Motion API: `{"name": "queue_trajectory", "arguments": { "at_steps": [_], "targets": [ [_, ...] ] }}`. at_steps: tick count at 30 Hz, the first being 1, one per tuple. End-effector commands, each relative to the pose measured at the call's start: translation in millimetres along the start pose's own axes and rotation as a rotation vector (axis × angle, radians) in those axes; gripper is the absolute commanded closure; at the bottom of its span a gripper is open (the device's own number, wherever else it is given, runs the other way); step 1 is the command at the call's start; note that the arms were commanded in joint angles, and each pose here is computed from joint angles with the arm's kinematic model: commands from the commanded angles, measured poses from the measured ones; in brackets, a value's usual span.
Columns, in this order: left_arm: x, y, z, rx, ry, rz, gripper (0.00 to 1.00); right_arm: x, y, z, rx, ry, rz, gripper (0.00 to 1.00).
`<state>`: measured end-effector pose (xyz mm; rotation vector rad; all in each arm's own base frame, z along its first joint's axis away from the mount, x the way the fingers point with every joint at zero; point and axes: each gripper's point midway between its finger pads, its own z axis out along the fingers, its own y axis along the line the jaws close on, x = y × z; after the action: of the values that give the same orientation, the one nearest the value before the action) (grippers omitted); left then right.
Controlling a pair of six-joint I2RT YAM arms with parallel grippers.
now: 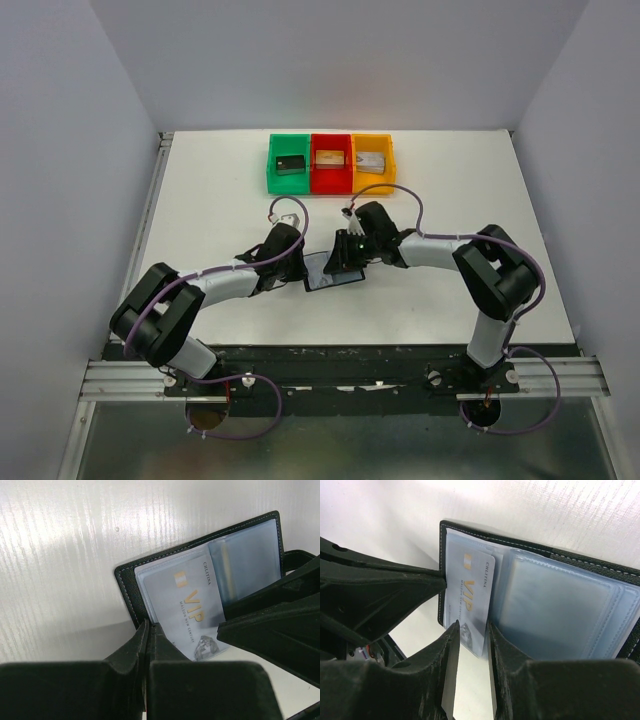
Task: Take the credit cards out of the card holder
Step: Remove the credit card from the card holder.
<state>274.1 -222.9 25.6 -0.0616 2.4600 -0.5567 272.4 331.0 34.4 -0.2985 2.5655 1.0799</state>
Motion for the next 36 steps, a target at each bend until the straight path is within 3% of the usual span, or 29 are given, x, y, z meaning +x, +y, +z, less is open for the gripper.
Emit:
{"name": "queue_trajectory", "arguments": {
  "at_steps": [1, 36],
  "targets": [
    [8, 10, 3, -0.04, 0.026, 0.003, 0.94, 6, -6, 4, -0.017, 0.02, 0.033, 0.63],
    [11, 6, 6, -0.016, 0.04, 0.004, 1.0, 8, 4, 10, -0.18, 0.041, 0.126, 0.64]
  ]
}}
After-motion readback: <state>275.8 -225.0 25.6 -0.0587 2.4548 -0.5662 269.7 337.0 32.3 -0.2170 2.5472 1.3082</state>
